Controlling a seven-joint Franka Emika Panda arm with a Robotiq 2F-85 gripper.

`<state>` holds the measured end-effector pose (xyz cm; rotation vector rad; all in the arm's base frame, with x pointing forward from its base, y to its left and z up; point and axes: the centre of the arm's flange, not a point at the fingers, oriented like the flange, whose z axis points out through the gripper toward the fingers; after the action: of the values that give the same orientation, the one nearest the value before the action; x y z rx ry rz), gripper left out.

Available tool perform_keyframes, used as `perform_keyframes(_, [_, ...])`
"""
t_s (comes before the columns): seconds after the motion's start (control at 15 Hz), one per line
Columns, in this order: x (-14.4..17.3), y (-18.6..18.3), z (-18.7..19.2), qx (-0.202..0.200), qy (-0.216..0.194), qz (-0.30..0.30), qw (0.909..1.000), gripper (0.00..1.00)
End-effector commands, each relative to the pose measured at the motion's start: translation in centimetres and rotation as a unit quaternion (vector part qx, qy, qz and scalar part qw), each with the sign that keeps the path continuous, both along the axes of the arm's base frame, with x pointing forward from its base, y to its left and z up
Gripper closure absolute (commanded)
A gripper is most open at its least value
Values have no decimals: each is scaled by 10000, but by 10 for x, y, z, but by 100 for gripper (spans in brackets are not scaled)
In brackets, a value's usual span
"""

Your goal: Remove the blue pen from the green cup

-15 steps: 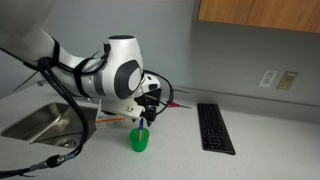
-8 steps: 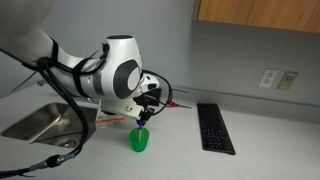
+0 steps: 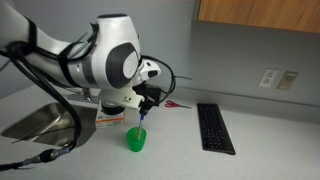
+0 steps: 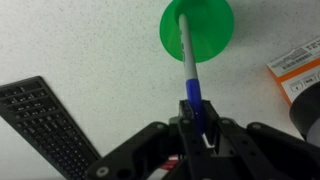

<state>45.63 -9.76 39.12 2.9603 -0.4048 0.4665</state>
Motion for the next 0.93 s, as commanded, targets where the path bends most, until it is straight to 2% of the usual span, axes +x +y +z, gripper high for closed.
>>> perform_keyframes(0.0, [-42, 4, 65, -208, -389, -56, 9990, 96])
perform_keyframes(0.13, [-45, 5, 87, -173, -321, -75, 9993, 96])
perform_keyframes(0.33, [-42, 17, 91, 146, 201, 61, 9997, 96])
perform_keyframes(0.6, [-27, 48, 47, 437, 882, 341, 9946, 96])
perform_keyframes(0.87, [-10, 84, -18, 192, 1325, 703, 9885, 96])
